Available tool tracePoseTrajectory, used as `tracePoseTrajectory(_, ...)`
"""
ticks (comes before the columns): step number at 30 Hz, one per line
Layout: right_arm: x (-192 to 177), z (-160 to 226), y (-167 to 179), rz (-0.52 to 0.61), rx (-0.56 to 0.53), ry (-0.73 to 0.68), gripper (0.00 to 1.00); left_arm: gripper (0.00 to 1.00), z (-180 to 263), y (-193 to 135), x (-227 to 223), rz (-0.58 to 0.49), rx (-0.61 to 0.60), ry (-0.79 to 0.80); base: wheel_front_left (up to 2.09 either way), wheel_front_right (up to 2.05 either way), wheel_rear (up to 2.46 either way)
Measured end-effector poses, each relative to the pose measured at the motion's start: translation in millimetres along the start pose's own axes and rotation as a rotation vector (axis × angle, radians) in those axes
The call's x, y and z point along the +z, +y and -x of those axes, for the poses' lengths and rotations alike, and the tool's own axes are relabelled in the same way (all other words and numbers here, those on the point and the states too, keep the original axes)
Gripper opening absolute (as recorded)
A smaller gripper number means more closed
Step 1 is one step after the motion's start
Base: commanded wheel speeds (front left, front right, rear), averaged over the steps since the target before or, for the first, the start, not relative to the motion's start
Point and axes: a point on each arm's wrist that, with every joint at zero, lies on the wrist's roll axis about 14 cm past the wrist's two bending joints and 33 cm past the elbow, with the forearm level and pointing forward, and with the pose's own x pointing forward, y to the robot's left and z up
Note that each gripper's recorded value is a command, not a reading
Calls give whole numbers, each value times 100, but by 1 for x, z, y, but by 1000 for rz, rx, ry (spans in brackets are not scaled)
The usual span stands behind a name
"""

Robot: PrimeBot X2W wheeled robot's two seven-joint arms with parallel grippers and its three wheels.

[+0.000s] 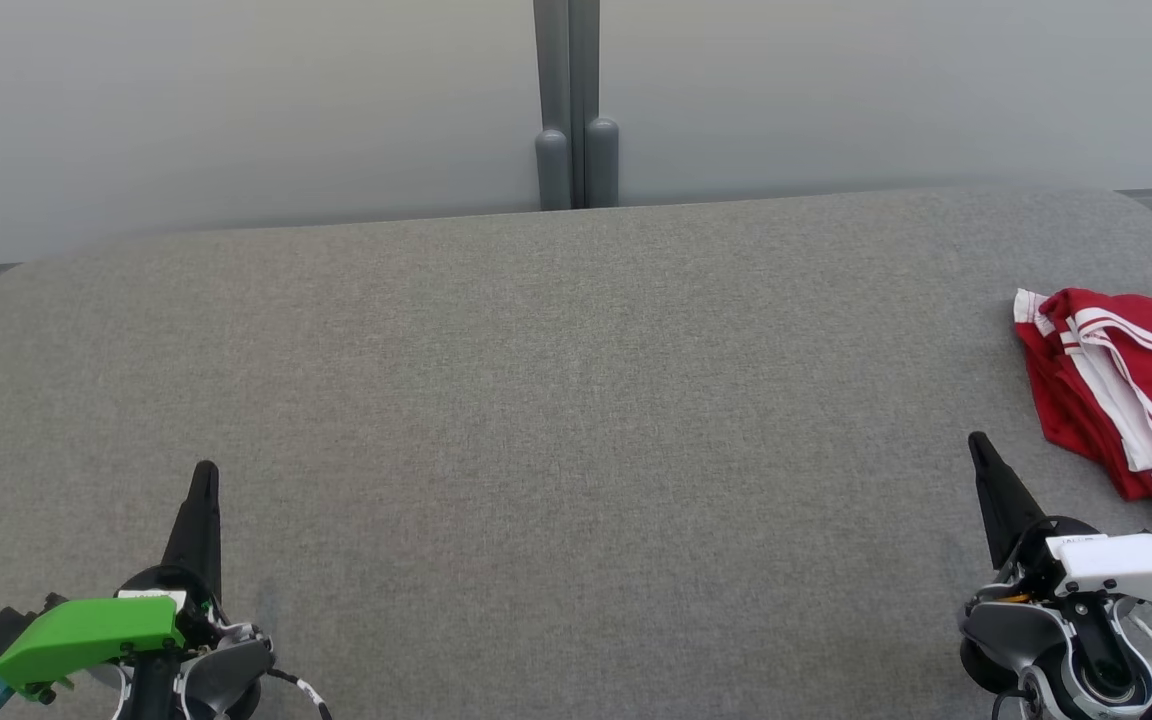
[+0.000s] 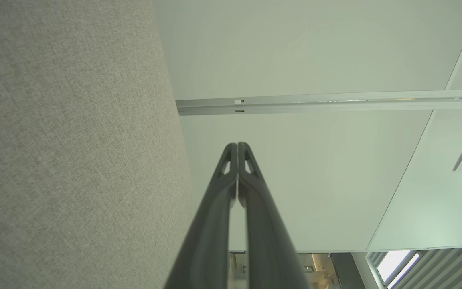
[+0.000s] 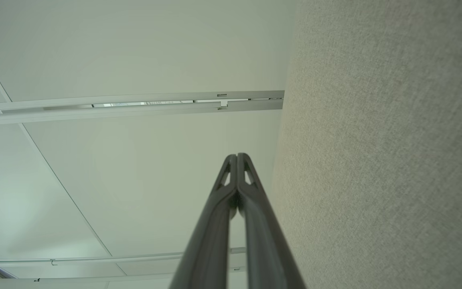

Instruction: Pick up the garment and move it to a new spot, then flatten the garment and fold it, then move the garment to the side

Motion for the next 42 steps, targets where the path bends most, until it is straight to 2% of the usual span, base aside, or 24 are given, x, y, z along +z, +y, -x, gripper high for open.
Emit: tracePoseTrajectory(42,0,0,0,0,0,0,0,0,0,0,0,0,0,0,0,0,0)
